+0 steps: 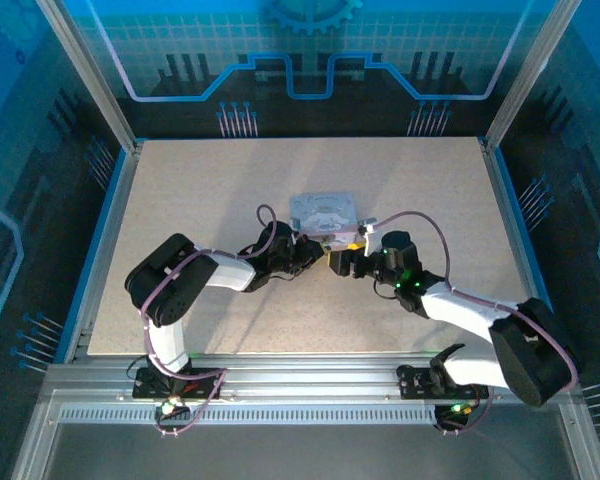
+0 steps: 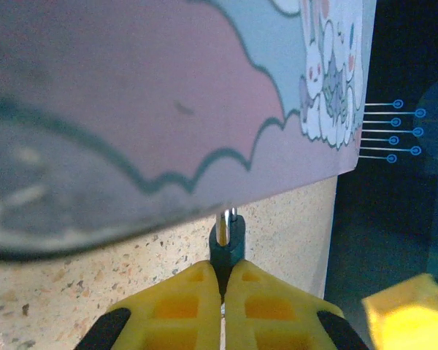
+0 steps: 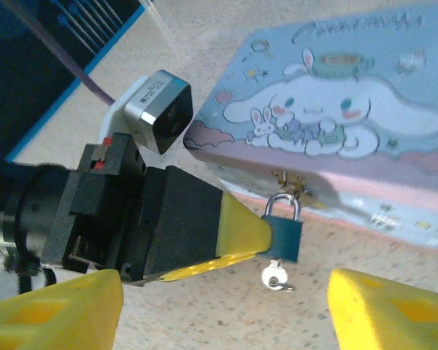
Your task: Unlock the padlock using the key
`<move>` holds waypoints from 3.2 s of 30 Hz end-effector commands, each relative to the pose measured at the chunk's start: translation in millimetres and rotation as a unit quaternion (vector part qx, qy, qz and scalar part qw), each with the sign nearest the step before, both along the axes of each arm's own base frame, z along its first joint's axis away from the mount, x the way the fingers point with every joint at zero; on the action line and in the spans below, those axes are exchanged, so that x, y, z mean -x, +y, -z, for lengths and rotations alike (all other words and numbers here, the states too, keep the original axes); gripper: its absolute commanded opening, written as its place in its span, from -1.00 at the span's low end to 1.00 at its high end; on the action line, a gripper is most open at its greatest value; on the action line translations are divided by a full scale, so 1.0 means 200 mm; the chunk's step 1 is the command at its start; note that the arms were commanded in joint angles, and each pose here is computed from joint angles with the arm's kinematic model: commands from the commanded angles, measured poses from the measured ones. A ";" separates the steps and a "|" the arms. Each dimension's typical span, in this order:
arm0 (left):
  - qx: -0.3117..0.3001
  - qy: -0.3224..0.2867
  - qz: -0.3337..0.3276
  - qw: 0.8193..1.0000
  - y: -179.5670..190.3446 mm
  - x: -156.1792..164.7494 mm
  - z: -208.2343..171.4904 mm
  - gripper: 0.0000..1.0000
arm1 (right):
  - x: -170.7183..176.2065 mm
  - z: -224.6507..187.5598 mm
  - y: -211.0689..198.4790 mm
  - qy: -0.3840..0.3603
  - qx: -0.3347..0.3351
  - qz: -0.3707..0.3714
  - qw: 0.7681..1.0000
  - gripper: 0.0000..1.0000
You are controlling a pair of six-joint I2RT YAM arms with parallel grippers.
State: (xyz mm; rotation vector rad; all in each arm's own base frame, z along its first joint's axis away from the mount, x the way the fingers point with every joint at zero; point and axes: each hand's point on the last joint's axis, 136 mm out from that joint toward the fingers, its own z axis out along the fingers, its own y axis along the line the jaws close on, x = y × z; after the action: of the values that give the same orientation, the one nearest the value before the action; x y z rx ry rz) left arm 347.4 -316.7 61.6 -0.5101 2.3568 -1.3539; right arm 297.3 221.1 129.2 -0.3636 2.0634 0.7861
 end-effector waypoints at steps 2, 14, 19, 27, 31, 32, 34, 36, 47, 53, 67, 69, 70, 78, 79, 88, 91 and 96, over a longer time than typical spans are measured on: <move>0.028 -0.018 -0.013 0.999 -0.02 -0.03 -0.15 -0.86 | 0.04 0.00 0.00 -0.120 0.174 -0.074 0.975 0.53; 0.042 -0.019 -0.018 0.999 -0.02 -0.03 -0.20 -0.87 | 0.07 -0.07 0.18 -0.329 0.300 -0.112 0.889 0.49; 0.044 -0.020 -0.019 0.999 0.00 -0.04 -0.23 -0.89 | 0.10 0.02 0.21 -0.323 0.287 -0.067 0.900 0.42; 0.040 -0.018 -0.012 0.999 0.01 -0.02 -0.25 -0.90 | 0.06 0.16 0.14 -0.307 0.298 -0.004 0.904 0.26; 0.040 -0.015 -0.014 0.999 0.01 -0.03 -0.24 -0.90 | 0.06 0.16 0.12 -0.305 0.292 0.004 0.907 0.26; 0.041 -0.015 -0.014 0.999 0.01 -0.03 -0.24 -0.90 | 0.05 0.16 0.11 -0.302 0.293 0.006 0.907 0.26; 0.041 -0.016 -0.013 0.999 0.01 -0.02 -0.24 -0.90 | 0.04 0.15 0.10 -0.295 0.284 0.014 0.912 0.26; 0.038 -0.018 -0.014 0.999 0.02 -0.02 -0.24 -0.90 | 0.03 0.16 0.08 -0.290 0.280 0.016 0.915 0.25; 0.037 -0.017 -0.014 0.999 0.02 -0.02 -0.24 -0.91 | -0.03 0.18 0.09 -0.282 0.276 0.028 0.918 -0.04; 0.037 -0.018 -0.014 0.999 0.02 -0.02 -0.24 -0.91 | -0.05 0.20 0.10 -0.283 0.276 0.027 0.918 -0.09; 0.035 -0.016 -0.013 0.999 0.03 -0.01 -0.24 -0.92 | -0.10 0.21 0.14 -0.283 0.266 0.024 0.921 -0.42; 0.036 -0.017 -0.013 0.999 0.03 -0.01 -0.24 -0.92 | -0.10 0.21 0.15 -0.282 0.266 0.023 0.922 -0.54; 0.035 -0.017 -0.013 0.999 0.03 -0.01 -0.24 -0.92 | -0.10 0.21 0.15 -0.281 0.266 0.024 0.922 -0.57; 0.035 -0.014 -0.012 0.999 0.02 -0.01 -0.23 -0.92 | -0.12 0.21 0.17 -0.284 0.261 0.021 0.922 -0.63; 0.035 -0.016 -0.012 0.999 0.02 -0.01 -0.23 -0.92 | -0.12 0.20 0.17 -0.284 0.260 0.022 0.923 -0.63; 0.035 -0.013 -0.010 0.999 0.02 0.00 -0.23 -0.92 | -0.14 0.19 0.19 -0.279 0.242 0.023 0.929 -0.84; 0.034 -0.013 -0.009 0.999 0.02 0.00 -0.22 -0.92 | -0.14 0.18 0.19 -0.272 0.229 0.025 0.934 -1.00; 0.032 -0.012 -0.012 0.999 0.03 0.00 -0.21 -0.91 | -0.13 0.17 0.21 -0.239 0.172 0.015 0.956 -1.00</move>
State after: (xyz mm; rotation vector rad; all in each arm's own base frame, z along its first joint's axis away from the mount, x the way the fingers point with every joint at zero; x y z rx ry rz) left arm 351.8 -304.5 85.6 -0.6063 2.3219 -1.3609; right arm 318.7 250.1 76.1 -0.7132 1.7482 0.1198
